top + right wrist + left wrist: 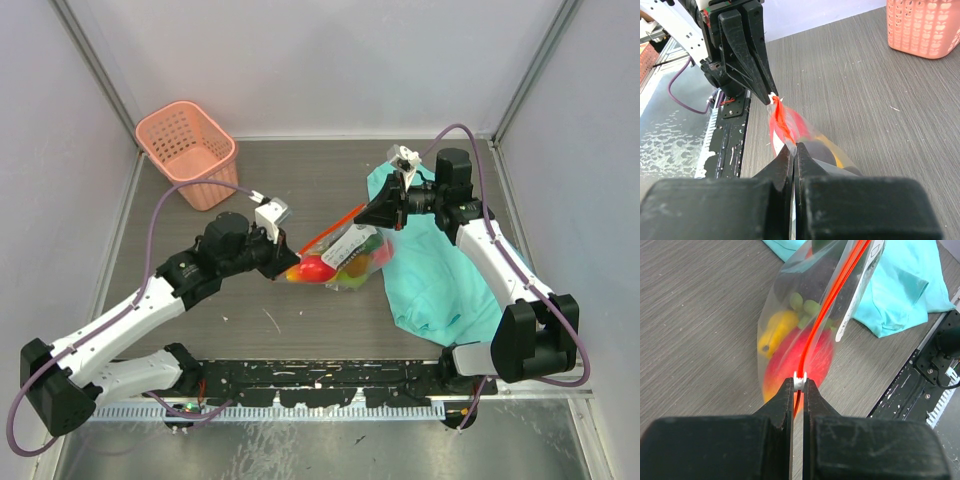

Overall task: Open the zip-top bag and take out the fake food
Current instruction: Unzip the zipper food storage bag at the center of the board.

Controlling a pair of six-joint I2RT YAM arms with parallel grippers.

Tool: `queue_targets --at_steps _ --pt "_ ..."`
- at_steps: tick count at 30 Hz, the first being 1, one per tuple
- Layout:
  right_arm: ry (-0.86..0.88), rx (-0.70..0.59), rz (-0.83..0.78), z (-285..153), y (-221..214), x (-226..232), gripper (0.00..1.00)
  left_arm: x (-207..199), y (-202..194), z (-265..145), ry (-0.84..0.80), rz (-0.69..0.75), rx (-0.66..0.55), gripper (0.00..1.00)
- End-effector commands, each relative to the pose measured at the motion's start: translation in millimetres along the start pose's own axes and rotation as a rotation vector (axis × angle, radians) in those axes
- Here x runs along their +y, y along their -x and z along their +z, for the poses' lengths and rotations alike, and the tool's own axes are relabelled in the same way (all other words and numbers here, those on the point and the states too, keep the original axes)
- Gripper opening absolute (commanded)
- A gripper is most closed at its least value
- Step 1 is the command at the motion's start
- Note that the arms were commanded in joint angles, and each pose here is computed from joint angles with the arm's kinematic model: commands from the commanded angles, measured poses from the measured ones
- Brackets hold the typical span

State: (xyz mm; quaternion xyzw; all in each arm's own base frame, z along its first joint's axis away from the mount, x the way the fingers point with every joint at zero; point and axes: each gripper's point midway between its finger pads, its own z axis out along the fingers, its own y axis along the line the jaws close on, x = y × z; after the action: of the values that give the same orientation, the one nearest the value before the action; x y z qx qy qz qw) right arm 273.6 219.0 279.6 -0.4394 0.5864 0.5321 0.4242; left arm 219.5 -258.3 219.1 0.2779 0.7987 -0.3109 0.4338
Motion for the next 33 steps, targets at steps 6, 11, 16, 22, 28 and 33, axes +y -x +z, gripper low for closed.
queue_targets --at_steps 6,11,16,22,28,33 --pt "-0.01 -0.024 -0.094 -5 19 2 0.01 14 -12 -7 0.073 -0.039 0.024 0.0" --pt "-0.013 -0.024 -0.097 -6 20 2 0.01 17 -14 -9 0.088 -0.046 0.027 0.0" --pt "-0.015 -0.024 -0.095 -7 19 1 0.01 20 -17 -10 0.106 -0.05 0.029 0.0" --pt "-0.016 -0.023 -0.089 -7 17 -1 0.01 26 -22 -10 0.134 -0.064 0.044 0.0" --pt "-0.016 -0.023 -0.089 -7 17 -1 0.01 34 -25 -9 0.163 -0.08 0.055 0.0" --pt "-0.016 -0.023 -0.088 -7 17 -1 0.01 38 -26 -10 0.178 -0.091 0.058 0.0"
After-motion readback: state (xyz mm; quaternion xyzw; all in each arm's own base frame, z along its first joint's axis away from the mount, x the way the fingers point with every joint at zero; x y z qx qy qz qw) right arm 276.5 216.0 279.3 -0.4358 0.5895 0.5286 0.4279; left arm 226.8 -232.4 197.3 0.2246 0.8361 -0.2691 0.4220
